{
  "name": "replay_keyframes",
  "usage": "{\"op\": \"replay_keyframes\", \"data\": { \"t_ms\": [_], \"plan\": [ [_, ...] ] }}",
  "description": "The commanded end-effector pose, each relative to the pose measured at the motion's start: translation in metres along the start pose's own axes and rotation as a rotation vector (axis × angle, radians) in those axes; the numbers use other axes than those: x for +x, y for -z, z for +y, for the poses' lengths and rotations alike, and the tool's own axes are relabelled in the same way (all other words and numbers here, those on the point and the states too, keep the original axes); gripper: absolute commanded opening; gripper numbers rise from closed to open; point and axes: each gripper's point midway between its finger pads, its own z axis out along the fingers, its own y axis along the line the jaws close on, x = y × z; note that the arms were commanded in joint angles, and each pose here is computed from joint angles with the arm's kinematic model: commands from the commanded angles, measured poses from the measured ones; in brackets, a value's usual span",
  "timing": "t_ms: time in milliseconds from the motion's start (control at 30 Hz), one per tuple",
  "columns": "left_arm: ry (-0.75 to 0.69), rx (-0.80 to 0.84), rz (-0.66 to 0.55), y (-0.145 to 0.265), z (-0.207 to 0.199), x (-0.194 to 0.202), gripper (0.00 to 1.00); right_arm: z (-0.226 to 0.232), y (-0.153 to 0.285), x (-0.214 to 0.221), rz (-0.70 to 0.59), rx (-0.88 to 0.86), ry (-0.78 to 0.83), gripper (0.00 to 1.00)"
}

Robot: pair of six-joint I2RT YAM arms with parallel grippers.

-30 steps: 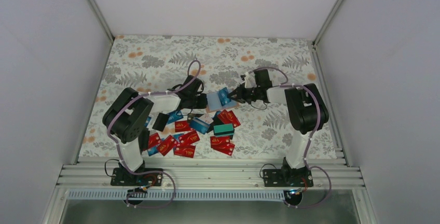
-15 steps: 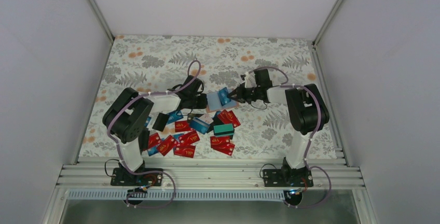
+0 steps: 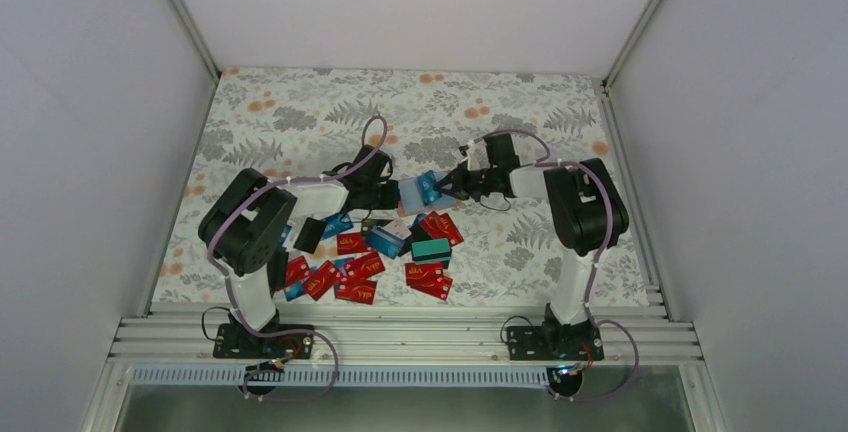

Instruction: Put the credit cards into the card holder

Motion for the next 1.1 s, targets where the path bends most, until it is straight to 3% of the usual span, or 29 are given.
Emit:
{"op": "replay_keyframes", "data": {
  "t_ms": [0, 733, 1067],
  "plan": [
    [0.003, -0.001, 0.023, -0.008, 0.005, 0.007, 0.16, 0.002, -0.009, 0.002, 0.021, 0.003, 0.003, 0.04],
    [0.003, 0.013, 0.031, -0.009, 0.004, 0.009, 0.14, 0.02, -0.037, 0.017, 0.076, -0.01, 0.017, 0.04],
    [0.005, 0.01, 0.039, -0.01, 0.007, 0.014, 0.14, 0.025, -0.03, 0.006, 0.018, 0.029, 0.029, 0.04]
  ]
}}
